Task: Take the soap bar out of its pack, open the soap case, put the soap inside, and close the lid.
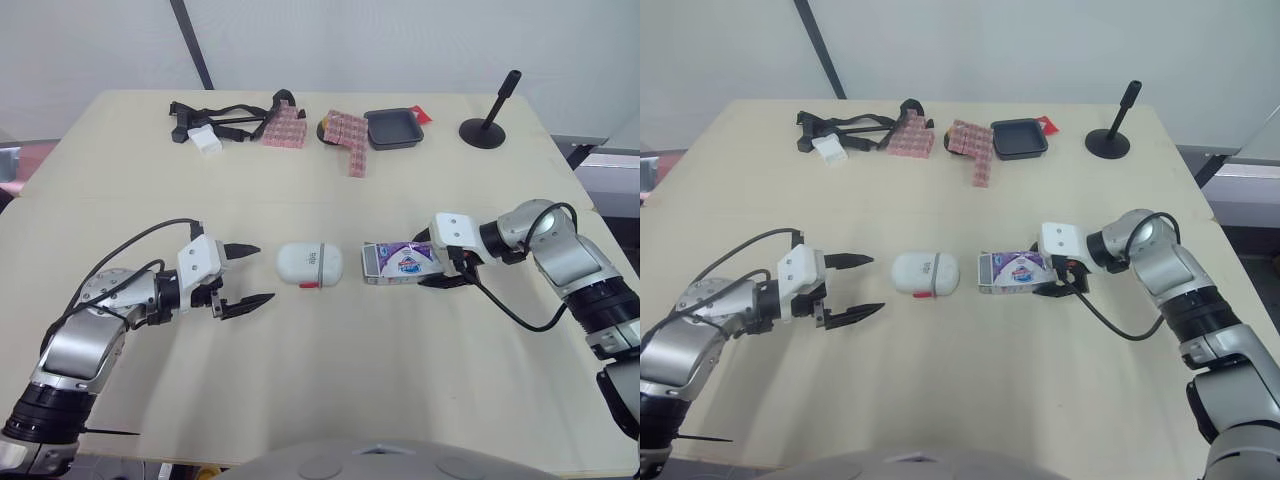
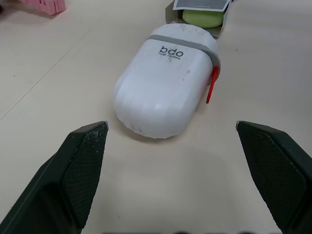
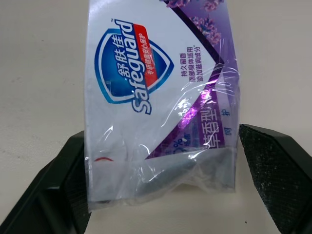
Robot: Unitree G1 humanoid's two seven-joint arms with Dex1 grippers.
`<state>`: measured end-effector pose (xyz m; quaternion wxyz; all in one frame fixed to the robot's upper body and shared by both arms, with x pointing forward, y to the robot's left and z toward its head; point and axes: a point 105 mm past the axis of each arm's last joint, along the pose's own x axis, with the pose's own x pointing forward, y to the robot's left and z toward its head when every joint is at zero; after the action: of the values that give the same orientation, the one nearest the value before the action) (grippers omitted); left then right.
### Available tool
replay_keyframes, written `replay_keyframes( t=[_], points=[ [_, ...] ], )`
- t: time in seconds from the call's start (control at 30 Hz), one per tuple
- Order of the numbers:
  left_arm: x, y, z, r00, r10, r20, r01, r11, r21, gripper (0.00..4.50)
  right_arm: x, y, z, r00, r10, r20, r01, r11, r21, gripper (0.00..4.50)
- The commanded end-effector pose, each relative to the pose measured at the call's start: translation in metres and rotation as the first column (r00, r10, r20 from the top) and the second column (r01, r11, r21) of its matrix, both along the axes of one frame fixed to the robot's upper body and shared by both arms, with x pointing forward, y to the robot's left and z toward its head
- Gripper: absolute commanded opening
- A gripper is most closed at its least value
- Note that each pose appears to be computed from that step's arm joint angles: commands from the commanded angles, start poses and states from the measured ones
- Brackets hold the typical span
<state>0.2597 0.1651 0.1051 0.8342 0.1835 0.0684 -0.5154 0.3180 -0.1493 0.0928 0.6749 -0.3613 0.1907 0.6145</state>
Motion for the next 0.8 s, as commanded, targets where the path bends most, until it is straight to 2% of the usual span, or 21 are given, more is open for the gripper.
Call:
replay_keyframes(
  t=[0.03, 0.1, 0.27, 0.47, 0.6, 0.8],
  points=[
    [0.000, 0.001, 0.011, 0.998, -0.005, 0.057, 0.004, 1.000, 0.018, 4.50, -0.001, 0.002, 0.007, 1.000, 0.028, 0.014, -0.028, 1.000, 0.004, 3.02],
    [0.000, 0.001, 0.010, 0.998, -0.005, 0.059, 0.004, 1.000, 0.020, 4.50, -0.003, 0.001, 0.006, 0.999, 0.031, 0.012, -0.031, 0.999, -0.005, 2.35],
    [0.000, 0.000, 0.009, 0.998, -0.006, 0.064, 0.005, 1.000, 0.027, 4.50, -0.007, -0.001, 0.005, 0.999, 0.042, 0.022, -0.042, 0.999, -0.019, 2.35],
    [0.001, -0.002, 0.009, 0.998, -0.016, 0.067, 0.014, 1.000, 0.028, 4.50, -0.011, -0.009, 0.016, 0.998, 0.004, 0.059, -0.002, 1.000, -0.030, 2.35],
    [0.001, -0.003, 0.009, 0.997, -0.022, 0.069, 0.020, 0.999, 0.028, 4.50, -0.017, -0.026, 0.029, 0.990, -0.058, 0.132, 0.073, 0.991, -0.111, 2.35],
    [0.002, -0.004, 0.007, 0.997, -0.034, 0.068, 0.032, 0.999, 0.031, 4.50, -0.028, -0.035, 0.046, 0.979, -0.119, 0.164, 0.149, 0.972, -0.184, 2.35]
  ],
)
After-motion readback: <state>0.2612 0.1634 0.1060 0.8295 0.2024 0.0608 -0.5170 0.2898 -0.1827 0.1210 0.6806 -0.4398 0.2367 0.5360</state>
